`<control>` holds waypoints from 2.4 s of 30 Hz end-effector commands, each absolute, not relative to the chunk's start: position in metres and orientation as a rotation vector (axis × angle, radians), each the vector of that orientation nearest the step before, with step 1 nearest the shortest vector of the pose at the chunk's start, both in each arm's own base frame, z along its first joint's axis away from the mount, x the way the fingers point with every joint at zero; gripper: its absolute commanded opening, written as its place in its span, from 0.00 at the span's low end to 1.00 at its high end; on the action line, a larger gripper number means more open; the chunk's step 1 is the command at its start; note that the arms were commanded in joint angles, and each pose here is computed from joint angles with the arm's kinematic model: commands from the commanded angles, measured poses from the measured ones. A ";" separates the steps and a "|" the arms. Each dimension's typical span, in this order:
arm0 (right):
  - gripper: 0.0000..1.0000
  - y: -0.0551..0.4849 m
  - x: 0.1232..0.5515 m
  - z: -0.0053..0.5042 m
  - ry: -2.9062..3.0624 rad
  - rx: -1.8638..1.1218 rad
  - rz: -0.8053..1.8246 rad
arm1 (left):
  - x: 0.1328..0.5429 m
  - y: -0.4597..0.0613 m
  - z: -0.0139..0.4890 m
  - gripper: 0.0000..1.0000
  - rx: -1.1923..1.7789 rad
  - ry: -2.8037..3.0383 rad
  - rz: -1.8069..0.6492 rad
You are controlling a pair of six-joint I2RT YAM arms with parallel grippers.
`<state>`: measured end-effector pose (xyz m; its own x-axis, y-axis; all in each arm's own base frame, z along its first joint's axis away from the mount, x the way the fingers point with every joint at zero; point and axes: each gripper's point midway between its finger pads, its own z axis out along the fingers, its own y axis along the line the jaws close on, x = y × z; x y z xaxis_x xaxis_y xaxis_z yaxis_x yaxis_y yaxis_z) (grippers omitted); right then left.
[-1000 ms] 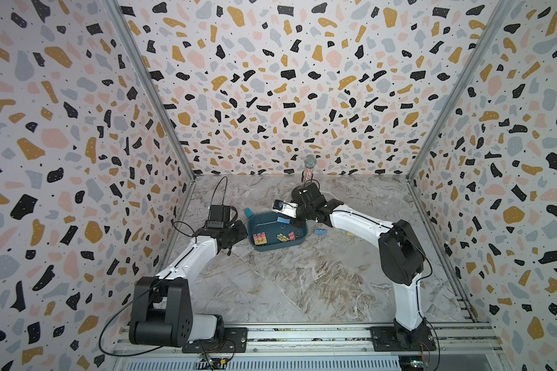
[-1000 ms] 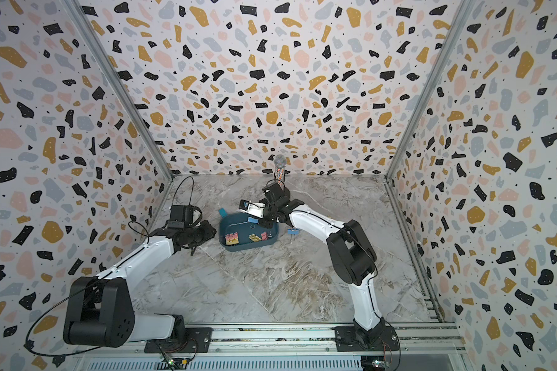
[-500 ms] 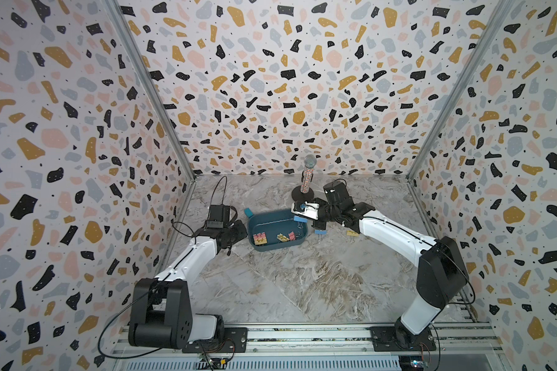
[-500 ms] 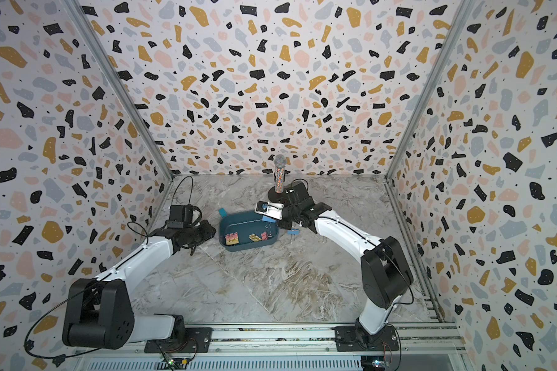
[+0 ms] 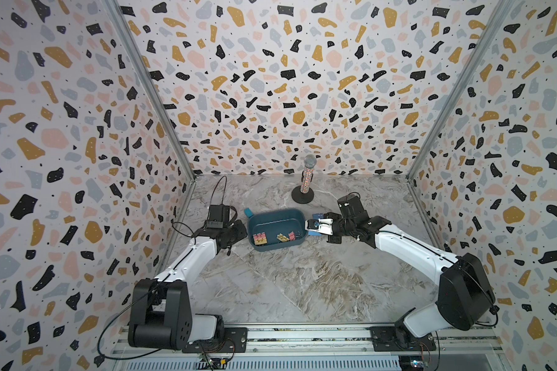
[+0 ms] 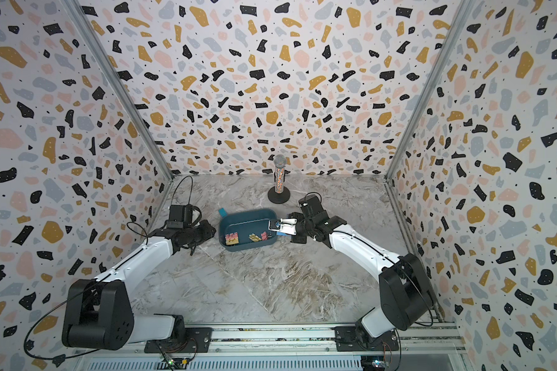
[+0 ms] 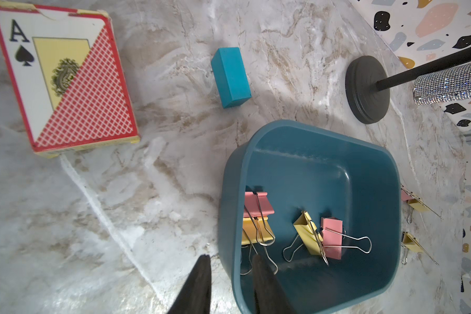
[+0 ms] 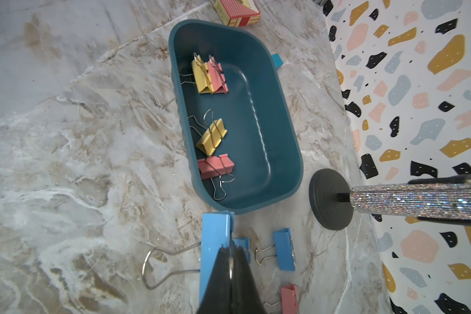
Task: Take out the binder clips from the storage box
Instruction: Place the binder clip at the center of the board.
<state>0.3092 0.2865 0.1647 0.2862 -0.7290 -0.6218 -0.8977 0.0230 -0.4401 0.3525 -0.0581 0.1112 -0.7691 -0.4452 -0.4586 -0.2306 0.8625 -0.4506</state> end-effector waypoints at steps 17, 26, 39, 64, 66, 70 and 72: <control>0.00 0.278 0.306 0.108 1.438 -1.855 0.265 | 0.354 -0.060 0.129 0.30 -0.474 2.408 -0.535; 0.00 0.275 0.309 0.089 1.434 -1.863 0.259 | 0.354 -0.060 0.131 0.30 -0.471 2.403 -0.540; 0.00 0.269 0.322 0.080 1.437 -1.831 0.273 | 0.354 -0.058 0.128 0.30 -0.475 2.408 -0.523; 0.00 0.261 0.321 0.056 1.472 -1.860 0.301 | 0.353 -0.058 0.130 0.30 -0.470 2.405 -0.518; 0.00 0.261 0.320 0.055 1.472 -1.860 0.299 | 0.353 -0.058 0.131 0.30 -0.469 2.404 -0.517; 0.00 0.259 0.320 0.051 1.484 -1.868 0.296 | 0.353 -0.057 0.132 0.30 -0.469 2.401 -0.515; 0.00 0.259 0.319 0.049 1.491 -1.870 0.301 | 0.353 -0.057 0.131 0.31 -0.471 2.403 -0.514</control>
<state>0.3243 0.2628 0.0573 0.3216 -0.7449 -0.5846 -0.9091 -0.0703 -0.4105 0.3523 -0.0591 0.1226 -0.7546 -0.4481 -0.4794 -0.2143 0.8588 -0.4653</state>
